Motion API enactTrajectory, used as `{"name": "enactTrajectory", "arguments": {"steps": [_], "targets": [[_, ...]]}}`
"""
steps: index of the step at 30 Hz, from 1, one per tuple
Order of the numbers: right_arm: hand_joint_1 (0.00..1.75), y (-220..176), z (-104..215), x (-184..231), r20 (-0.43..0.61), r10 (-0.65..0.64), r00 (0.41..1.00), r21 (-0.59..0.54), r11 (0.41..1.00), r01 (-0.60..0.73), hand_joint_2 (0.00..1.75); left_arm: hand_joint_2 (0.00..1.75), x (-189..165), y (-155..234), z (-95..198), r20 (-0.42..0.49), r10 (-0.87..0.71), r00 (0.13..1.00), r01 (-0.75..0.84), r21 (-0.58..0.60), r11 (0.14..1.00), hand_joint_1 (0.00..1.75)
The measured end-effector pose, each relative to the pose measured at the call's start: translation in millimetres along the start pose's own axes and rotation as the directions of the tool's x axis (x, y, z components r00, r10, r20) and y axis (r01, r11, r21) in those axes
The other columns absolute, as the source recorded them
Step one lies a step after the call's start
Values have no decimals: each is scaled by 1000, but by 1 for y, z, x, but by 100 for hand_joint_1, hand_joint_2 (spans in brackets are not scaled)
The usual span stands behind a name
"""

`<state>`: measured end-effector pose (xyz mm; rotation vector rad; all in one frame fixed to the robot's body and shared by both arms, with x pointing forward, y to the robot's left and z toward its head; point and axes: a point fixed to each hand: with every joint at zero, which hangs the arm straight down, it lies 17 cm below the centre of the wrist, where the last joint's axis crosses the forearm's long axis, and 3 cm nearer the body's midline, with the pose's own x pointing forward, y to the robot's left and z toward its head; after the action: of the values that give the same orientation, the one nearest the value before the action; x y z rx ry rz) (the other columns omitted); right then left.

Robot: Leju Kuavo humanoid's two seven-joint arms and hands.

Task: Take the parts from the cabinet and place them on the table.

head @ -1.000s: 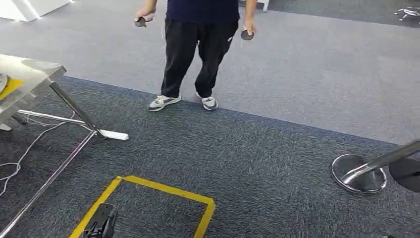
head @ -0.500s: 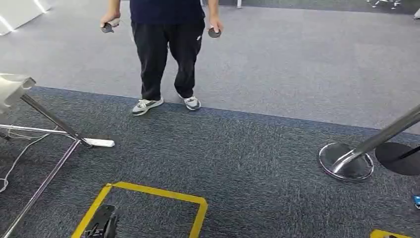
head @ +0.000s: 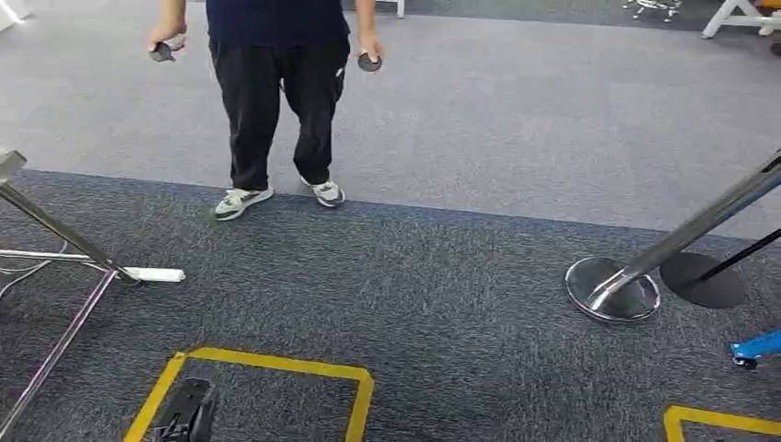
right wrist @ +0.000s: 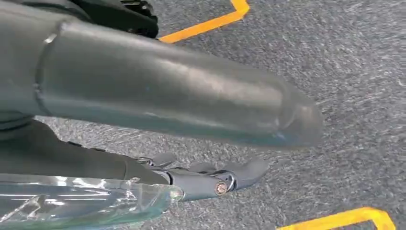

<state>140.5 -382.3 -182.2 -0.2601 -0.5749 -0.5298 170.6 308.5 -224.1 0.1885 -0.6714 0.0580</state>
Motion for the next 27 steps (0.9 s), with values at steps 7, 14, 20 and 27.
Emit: {"name": "enactTrajectory", "arguments": {"steps": [7, 14, 20, 27], "targets": [[0, 0, -1, 1, 3, 7, 1000, 1, 1000, -7, 0, 0, -1, 0, 1, -1, -4, 1000, 4, 0, 1000, 0], [0, -2, -2, 2, 6, 15, 1000, -1, 1000, -15, 0, 0, 0, 0, 0, 2, -6, 1000, 6, 2, 1000, 0], [0, -2, -1, 1, 1, 6, 1000, -4, 1000, -6, 0, 0, -1, -1, 1, 0, -6, 1000, 6, -1, 1000, 0], [0, -3, -1, -1, -1, 8, 1000, -5, 1000, -8, 0, 0, 3, -1, -1, 8, -7, 1000, 7, 0, 1000, 0]]}}
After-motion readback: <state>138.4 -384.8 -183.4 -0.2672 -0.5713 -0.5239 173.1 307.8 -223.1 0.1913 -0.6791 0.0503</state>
